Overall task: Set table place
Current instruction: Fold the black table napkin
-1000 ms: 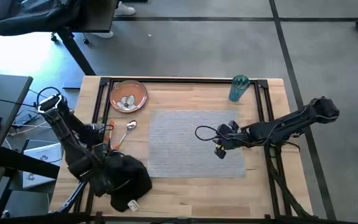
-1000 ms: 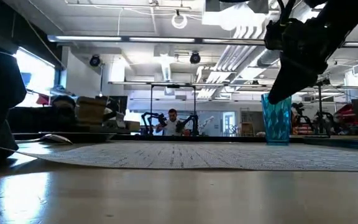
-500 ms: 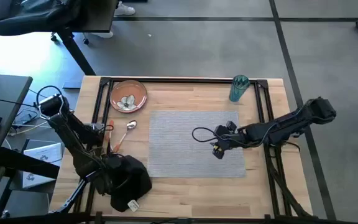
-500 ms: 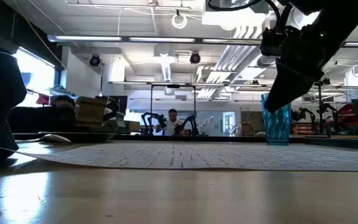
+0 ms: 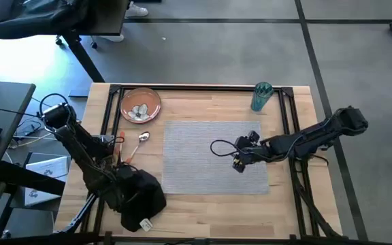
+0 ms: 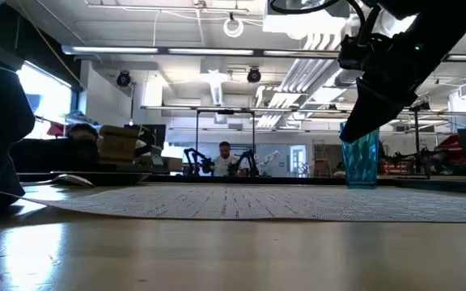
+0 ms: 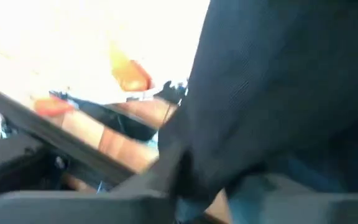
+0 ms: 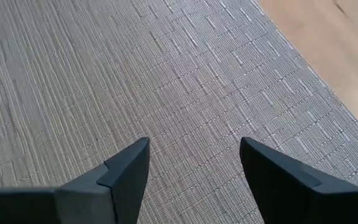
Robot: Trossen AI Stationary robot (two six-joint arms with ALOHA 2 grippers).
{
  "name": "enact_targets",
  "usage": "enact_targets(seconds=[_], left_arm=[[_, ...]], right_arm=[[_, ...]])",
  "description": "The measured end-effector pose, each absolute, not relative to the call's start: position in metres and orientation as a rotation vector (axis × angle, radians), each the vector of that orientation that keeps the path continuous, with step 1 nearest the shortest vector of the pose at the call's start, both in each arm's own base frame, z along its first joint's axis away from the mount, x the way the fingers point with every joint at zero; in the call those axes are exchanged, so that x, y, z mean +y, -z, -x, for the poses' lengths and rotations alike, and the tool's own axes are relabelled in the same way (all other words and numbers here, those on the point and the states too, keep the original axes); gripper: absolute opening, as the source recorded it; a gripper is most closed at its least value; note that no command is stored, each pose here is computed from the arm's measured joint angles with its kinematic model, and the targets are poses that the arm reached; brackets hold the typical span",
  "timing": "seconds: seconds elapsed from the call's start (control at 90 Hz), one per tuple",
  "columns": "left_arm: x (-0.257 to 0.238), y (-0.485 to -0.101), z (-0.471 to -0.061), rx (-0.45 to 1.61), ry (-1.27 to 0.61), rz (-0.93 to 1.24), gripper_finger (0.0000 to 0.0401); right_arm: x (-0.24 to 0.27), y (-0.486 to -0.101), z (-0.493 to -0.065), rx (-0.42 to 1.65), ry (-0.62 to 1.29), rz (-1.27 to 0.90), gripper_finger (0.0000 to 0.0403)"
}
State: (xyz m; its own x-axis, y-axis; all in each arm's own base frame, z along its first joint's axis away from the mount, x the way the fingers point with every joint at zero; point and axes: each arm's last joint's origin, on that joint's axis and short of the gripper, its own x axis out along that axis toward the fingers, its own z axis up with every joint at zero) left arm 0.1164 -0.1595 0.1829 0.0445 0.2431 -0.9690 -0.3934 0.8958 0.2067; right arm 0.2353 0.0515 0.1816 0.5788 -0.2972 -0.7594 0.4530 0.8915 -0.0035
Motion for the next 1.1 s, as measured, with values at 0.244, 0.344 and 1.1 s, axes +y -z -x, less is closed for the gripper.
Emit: enact_targets(seconds=[0.244, 0.344, 1.1], left_arm=[[-0.162, -0.247, -0.149, 1.305, -0.485, 0.138, 0.0002], [-0.155, -0.279, -0.163, 1.233, -0.487, 0.121, 0.0001], [-0.063, -0.372, -0.231, 0.972, -0.580, 0.026, 0.0000]], right_arm=[[0.077, -0.217, -0.266, 0.512, 0.105, -0.348, 0.0231], [0.085, -0.226, -0.273, 0.402, 0.043, -0.327, 0.0231], [0.097, -0.231, -0.395, 0.547, 0.156, -0.031, 0.0231]])
